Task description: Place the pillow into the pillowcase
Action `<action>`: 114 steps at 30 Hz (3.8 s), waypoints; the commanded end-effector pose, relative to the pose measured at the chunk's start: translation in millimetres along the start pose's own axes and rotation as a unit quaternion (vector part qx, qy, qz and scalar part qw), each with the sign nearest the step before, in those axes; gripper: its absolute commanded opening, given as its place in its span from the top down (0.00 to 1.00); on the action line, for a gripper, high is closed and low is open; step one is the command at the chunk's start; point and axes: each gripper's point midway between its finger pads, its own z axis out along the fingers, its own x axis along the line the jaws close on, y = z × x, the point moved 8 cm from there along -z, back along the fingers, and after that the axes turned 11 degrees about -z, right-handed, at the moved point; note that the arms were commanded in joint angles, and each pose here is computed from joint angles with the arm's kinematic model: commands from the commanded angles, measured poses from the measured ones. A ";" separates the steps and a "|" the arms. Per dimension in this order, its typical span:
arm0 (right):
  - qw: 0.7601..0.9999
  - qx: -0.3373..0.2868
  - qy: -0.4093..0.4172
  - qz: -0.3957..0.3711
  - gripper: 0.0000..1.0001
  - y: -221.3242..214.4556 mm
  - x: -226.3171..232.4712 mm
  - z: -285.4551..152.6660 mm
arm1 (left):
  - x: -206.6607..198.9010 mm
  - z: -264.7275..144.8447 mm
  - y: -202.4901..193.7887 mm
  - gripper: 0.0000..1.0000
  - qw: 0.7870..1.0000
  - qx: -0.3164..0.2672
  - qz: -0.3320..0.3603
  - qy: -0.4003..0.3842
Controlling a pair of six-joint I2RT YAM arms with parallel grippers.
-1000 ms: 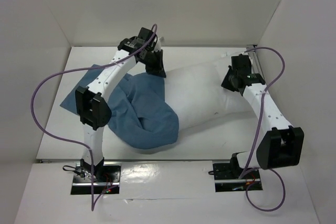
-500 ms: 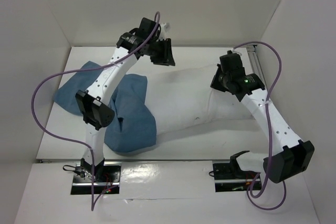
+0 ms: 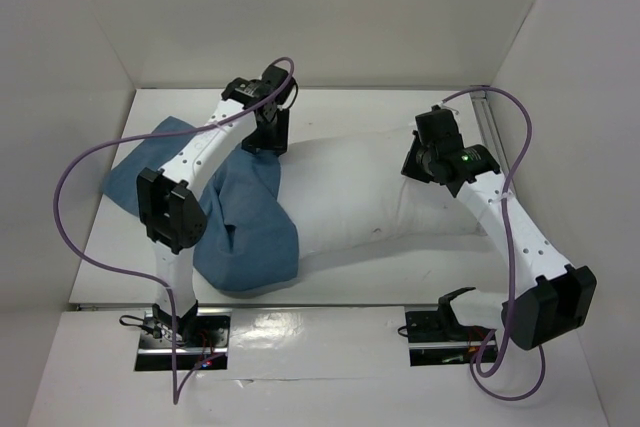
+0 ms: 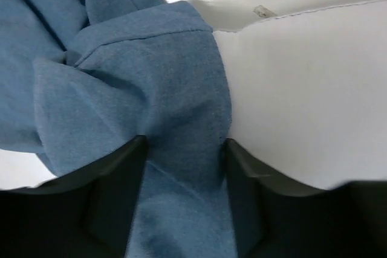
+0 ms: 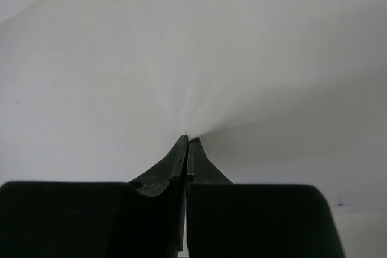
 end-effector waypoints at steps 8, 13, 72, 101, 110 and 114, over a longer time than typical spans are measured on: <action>0.999 -0.031 0.015 0.011 1.00 13.6 5.8 -3.8 | -19.7 -61.8 18.5 1.00 0.993 -0.063 0.018 -0.099; 0.999 -0.032 0.036 0.020 1.00 10.6 22.5 -4.1 | -79.2 -115.0 21.7 1.00 0.939 -0.069 0.053 -0.332; 0.991 -0.101 0.049 0.072 1.00 42.3 41.6 19.0 | 5.5 -34.9 -129.4 1.00 0.993 -0.068 -0.092 0.000; 0.962 -0.210 0.118 0.131 1.00 86.7 56.8 -42.9 | -78.3 -167.9 64.1 1.00 0.885 -0.121 -0.014 -0.450; 0.963 -0.220 0.106 0.115 1.00 75.0 59.2 -54.6 | -64.4 -182.8 40.7 1.00 0.885 -0.122 0.000 -0.450; 0.966 -0.210 0.107 0.105 1.00 57.8 60.9 -26.3 | -76.8 -134.5 4.8 1.00 0.909 -0.073 0.022 -0.410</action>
